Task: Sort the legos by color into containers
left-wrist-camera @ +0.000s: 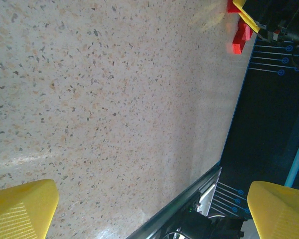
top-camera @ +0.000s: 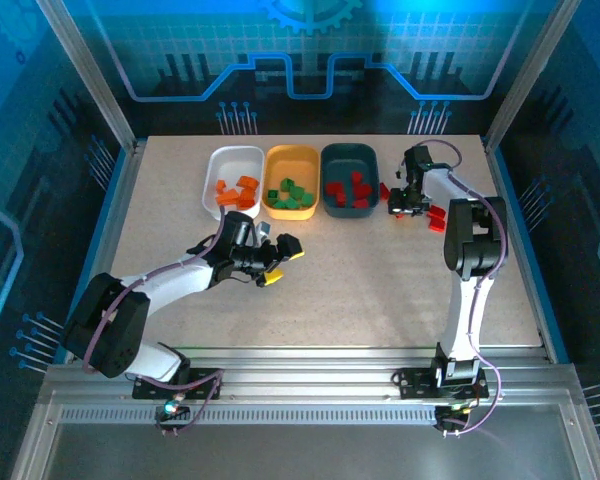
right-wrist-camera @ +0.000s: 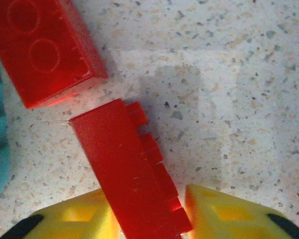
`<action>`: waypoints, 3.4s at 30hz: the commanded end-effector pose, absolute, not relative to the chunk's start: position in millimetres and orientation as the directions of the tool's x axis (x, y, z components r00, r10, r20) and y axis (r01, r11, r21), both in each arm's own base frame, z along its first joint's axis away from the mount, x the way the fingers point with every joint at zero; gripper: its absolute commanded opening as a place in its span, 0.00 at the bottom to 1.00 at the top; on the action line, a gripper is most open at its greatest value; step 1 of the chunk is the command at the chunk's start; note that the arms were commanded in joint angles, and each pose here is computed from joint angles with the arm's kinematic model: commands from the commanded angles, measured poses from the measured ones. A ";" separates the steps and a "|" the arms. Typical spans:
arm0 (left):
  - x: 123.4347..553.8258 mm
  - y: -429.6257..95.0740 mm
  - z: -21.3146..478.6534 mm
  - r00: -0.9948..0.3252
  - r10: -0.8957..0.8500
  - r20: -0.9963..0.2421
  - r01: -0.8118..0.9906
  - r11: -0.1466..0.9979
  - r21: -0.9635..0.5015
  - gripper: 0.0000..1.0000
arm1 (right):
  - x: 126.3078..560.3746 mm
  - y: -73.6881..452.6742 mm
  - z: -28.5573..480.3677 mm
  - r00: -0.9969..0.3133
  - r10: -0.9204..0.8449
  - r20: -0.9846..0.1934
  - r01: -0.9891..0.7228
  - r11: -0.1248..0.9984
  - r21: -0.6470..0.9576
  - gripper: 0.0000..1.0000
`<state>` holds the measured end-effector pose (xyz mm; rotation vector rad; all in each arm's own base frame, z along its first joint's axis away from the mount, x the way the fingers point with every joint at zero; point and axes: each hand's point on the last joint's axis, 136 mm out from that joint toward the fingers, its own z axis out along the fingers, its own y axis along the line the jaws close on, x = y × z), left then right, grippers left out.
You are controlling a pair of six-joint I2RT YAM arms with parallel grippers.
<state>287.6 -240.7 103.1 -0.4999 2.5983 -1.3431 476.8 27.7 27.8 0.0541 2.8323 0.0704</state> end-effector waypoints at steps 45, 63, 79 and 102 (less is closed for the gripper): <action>278.6 -140.9 150.1 -0.806 -0.581 -0.119 -0.217 0.476 -0.852 0.99 | 495.3 92.2 155.7 -0.825 0.160 -0.542 0.111 0.986 0.122 0.61; 278.5 -144.7 141.0 -0.809 -0.583 -0.079 -0.256 0.470 -0.845 0.99 | 529.8 36.5 65.3 -0.908 0.280 -0.312 0.237 0.957 0.168 0.61; 290.8 -160.8 140.1 -0.833 -0.547 -0.082 -0.245 0.498 -0.832 0.99 | 520.8 26.8 37.0 -0.936 0.215 -0.279 0.210 0.976 0.048 0.59; 282.3 -162.5 135.9 -0.839 -0.537 -0.088 -0.242 0.514 -0.823 0.99 | 545.5 48.8 49.3 -0.919 0.260 -0.296 0.200 0.955 0.218 0.61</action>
